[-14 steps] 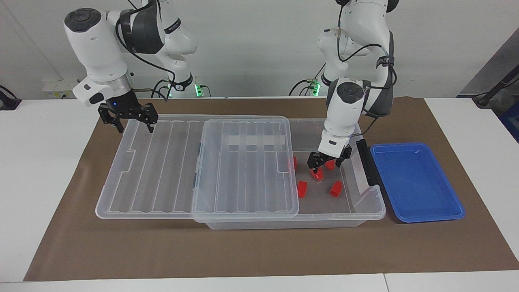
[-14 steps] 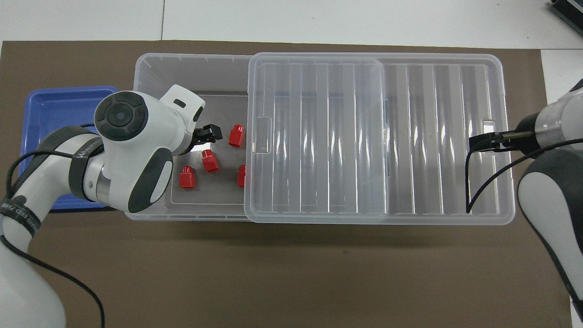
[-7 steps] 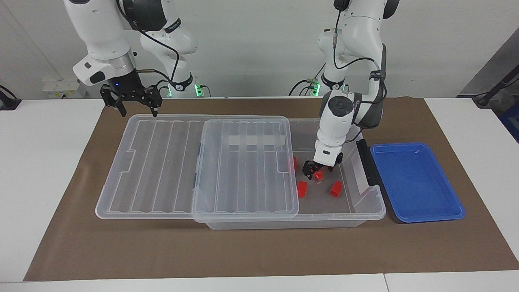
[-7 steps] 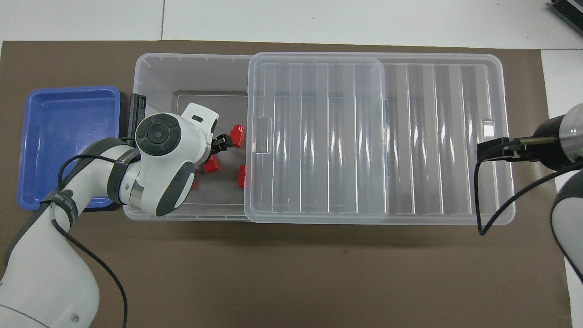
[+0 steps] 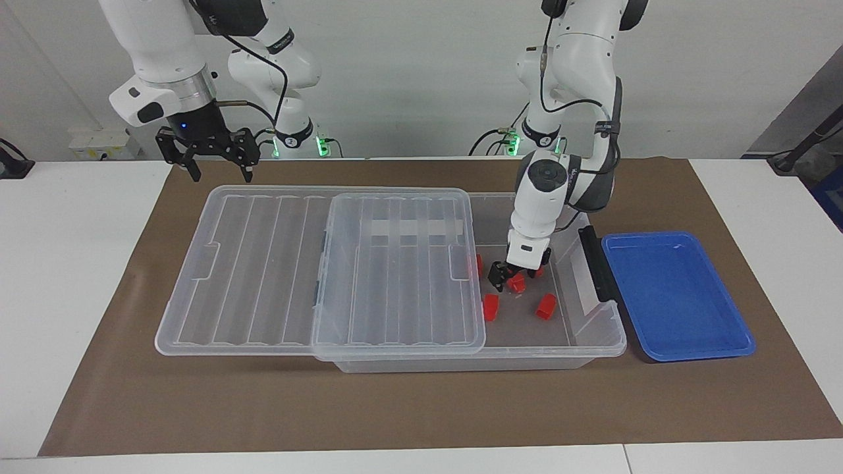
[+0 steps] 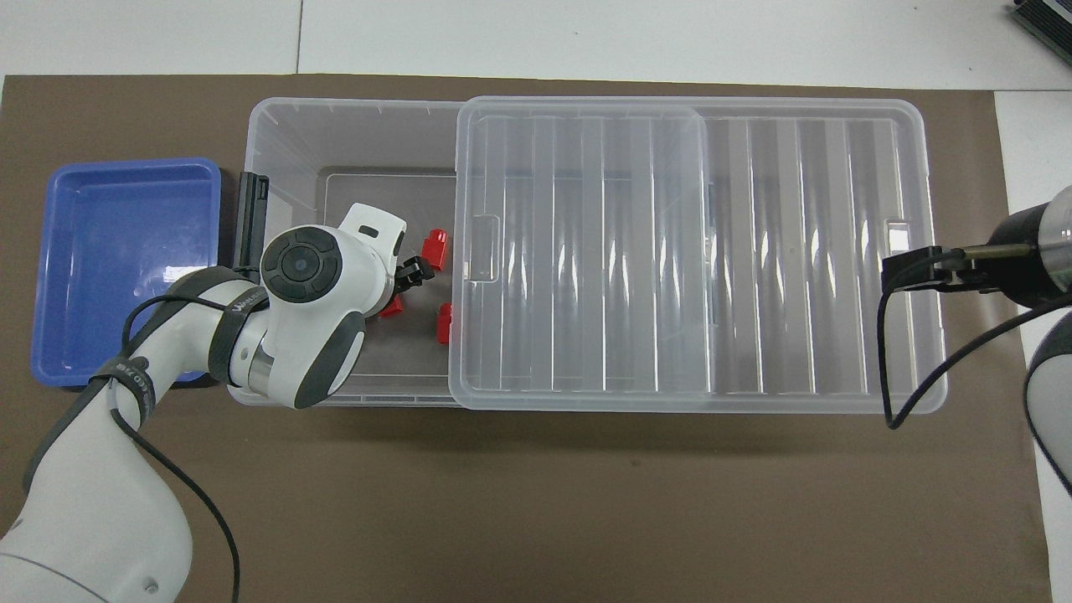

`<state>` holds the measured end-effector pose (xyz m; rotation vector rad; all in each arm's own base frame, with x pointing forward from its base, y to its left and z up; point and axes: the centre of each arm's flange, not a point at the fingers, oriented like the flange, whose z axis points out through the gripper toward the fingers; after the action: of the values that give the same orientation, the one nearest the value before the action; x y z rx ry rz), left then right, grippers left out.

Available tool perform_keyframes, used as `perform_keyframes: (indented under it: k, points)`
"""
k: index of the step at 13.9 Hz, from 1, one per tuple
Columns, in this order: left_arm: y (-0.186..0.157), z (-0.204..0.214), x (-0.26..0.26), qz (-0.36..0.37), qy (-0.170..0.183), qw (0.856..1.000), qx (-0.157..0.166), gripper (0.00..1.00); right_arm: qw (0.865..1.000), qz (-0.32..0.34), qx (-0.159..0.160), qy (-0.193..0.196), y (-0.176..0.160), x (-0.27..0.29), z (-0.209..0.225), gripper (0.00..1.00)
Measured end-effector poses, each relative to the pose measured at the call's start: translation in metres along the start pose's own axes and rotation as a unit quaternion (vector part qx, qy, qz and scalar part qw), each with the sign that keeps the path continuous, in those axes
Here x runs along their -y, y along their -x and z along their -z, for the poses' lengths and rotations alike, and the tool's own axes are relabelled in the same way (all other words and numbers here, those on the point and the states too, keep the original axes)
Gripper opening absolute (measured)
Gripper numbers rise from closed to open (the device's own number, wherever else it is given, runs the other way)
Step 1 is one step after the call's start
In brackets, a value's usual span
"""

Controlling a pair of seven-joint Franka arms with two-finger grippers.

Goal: Place red block in blue tray from box
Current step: 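Lower the left gripper and grasp the red block, then lift the red block and carry it over the blue tray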

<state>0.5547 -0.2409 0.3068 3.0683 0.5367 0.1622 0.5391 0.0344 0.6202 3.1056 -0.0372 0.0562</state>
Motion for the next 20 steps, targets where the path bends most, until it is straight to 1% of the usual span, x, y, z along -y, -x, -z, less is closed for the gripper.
perform_keyframes:
  k: [1, 2, 3, 4, 5, 6, 7, 8, 11, 13, 15, 17, 18, 20]
  points:
    - [0.001, -0.001, 0.000, -0.001, 0.001, 1.000, -0.001, 0.98, 1.000, 0.000, 0.001, 0.000, 0.000, 0.000, -0.001, 0.97]
    - [0.002, -0.002, 0.000, -0.001, 0.001, 1.000, -0.001, 0.94, 1.000, 0.000, 0.001, 0.000, -0.001, 0.000, -0.002, 0.97]
    - [0.003, -0.003, 0.000, -0.002, 0.001, 1.000, 0.000, 0.93, 1.000, 0.000, 0.002, 0.000, -0.001, 0.000, -0.002, 0.97]
    - [0.003, -0.003, 0.000, -0.002, 0.001, 1.000, 0.000, 0.83, 1.000, 0.000, 0.002, 0.000, -0.001, 0.000, -0.002, 0.97]
    - [0.003, -0.003, -0.001, -0.002, 0.001, 1.000, 0.000, 0.68, 1.000, -0.001, 0.002, 0.000, -0.001, 0.000, -0.002, 0.97]
    - [0.004, -0.003, -0.001, -0.002, 0.001, 1.000, 0.000, 0.56, 1.000, -0.001, 0.002, 0.000, -0.001, -0.001, -0.002, 0.97]
    - [0.003, -0.003, 0.000, -0.002, 0.001, 1.000, 0.000, 0.43, 1.000, -0.001, 0.002, 0.000, -0.001, -0.001, -0.002, 0.97]
    - [0.003, -0.002, 0.000, -0.002, 0.001, 1.000, -0.001, 0.34, 1.000, -0.001, 0.002, 0.000, -0.001, -0.001, -0.002, 0.97]
    - [0.003, -0.001, 0.000, -0.002, -0.001, 1.000, 0.000, 0.34, 1.000, -0.003, 0.002, 0.000, -0.001, -0.003, -0.002, 0.98]
    - [-0.004, 0.011, -0.002, 0.000, -0.014, 1.000, 0.010, 0.34, 1.000, -0.004, 0.002, 0.000, -0.001, -0.004, -0.002, 0.97]
    - [-0.021, 0.051, -0.007, 0.006, -0.035, 0.999, 0.021, 0.34, 1.000, -0.004, 0.003, 0.000, -0.001, -0.005, -0.003, 0.98]
    - [-0.036, 0.108, -0.006, 0.010, -0.053, 0.998, 0.030, 0.34, 1.000, -0.005, 0.004, 0.000, -0.001, -0.005, -0.004, 0.97]
    - [-0.041, 0.135, -0.003, 0.015, -0.057, 0.998, 0.037, 0.34, 1.000, -0.005, 0.004, 0.000, -0.001, -0.005, -0.004, 0.98]
    - [-0.052, 0.183, 0.008, 0.018, -0.055, 0.997, 0.056, 0.34, 1.000, -0.005, 0.004, 0.000, -0.001, -0.005, -0.004, 0.97]
